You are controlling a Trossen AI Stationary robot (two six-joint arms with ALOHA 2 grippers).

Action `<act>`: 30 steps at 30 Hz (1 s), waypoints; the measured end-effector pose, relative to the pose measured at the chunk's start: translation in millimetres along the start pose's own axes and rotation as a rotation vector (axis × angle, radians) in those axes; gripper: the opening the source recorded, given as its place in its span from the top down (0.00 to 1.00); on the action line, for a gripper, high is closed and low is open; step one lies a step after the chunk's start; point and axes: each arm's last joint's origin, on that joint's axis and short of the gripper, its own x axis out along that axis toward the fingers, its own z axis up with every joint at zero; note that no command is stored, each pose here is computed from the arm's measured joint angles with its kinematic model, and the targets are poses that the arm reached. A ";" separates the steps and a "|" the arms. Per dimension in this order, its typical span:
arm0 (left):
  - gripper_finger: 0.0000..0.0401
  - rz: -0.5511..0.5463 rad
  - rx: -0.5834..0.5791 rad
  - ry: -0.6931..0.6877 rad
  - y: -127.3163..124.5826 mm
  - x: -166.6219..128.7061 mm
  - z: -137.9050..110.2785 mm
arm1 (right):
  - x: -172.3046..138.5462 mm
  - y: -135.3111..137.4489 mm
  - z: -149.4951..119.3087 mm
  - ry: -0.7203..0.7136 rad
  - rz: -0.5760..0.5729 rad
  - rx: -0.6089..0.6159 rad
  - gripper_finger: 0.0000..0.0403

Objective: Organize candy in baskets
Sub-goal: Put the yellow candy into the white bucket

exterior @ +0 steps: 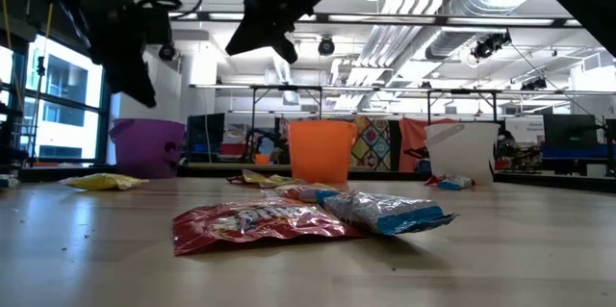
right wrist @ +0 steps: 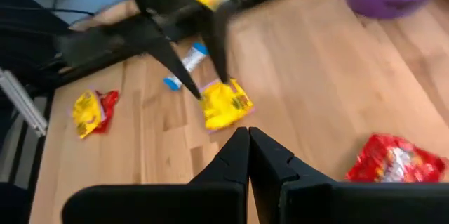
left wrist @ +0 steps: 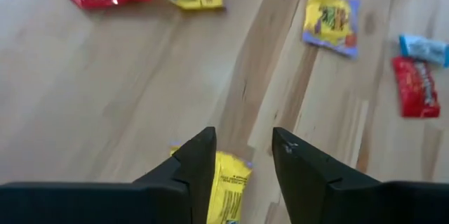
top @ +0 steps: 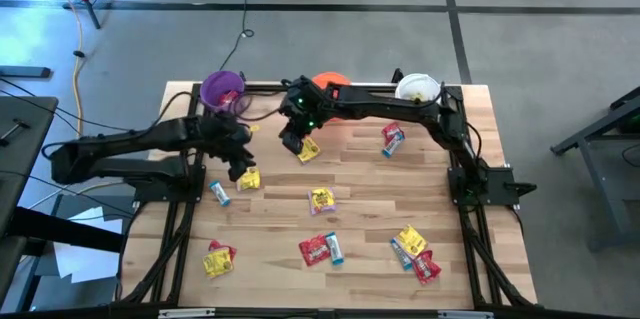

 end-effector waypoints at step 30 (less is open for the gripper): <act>0.61 0.052 0.054 0.403 0.9 77.2 15.4 | -60.3 1.2 -98.5 -0.186 0.051 0.050 1.00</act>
